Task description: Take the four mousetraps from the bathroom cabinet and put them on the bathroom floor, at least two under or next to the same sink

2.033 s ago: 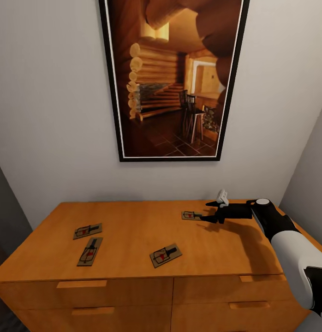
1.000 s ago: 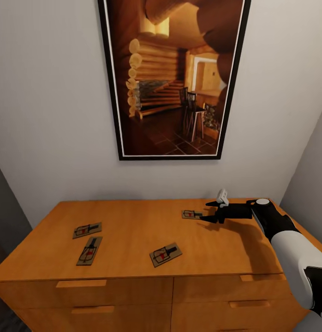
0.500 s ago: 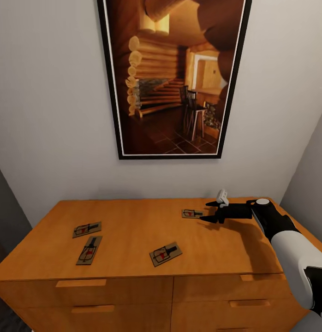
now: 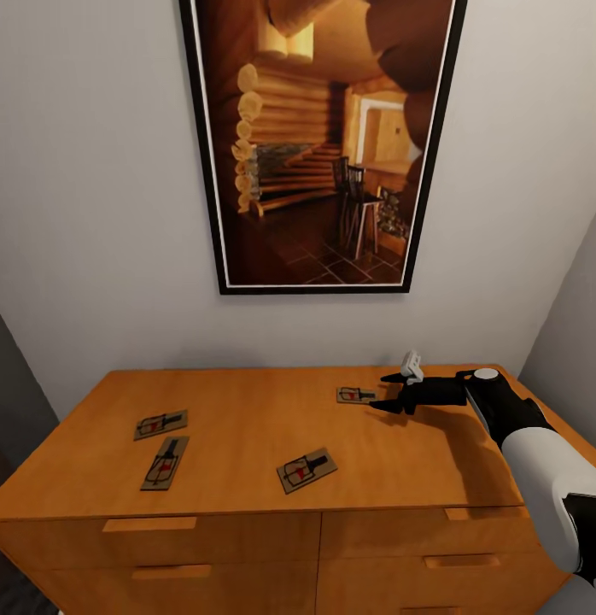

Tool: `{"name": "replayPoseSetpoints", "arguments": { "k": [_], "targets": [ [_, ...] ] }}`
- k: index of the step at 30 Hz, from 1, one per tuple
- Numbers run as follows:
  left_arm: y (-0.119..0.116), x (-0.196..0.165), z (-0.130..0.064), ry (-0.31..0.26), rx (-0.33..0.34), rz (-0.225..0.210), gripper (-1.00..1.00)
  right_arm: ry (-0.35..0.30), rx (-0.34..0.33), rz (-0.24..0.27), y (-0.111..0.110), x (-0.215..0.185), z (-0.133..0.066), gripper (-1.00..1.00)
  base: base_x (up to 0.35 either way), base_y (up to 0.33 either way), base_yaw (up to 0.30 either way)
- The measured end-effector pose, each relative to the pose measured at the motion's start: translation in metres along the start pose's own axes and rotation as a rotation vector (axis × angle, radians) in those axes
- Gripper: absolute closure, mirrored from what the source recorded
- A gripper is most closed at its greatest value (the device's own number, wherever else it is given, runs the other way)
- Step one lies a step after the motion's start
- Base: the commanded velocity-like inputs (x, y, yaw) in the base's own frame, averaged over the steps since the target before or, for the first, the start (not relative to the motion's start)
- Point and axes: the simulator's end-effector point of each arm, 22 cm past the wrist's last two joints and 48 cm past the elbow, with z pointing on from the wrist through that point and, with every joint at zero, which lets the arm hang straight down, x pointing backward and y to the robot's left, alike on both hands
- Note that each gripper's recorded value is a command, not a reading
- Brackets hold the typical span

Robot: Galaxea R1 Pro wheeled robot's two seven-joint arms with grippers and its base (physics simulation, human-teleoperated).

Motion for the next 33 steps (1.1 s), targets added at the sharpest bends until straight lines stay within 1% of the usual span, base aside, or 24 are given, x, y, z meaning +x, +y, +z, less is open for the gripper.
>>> {"name": "replayPoseSetpoints", "arguments": {
  "k": [33],
  "targets": [
    [0.0000, 0.0023, -0.0004, 0.006, 0.000, 0.001, -1.00, 0.002, 0.000, 0.005, -0.0009, 0.0030, 0.0017, -1.00, 0.000, 0.000, 0.000]
  ]
}}
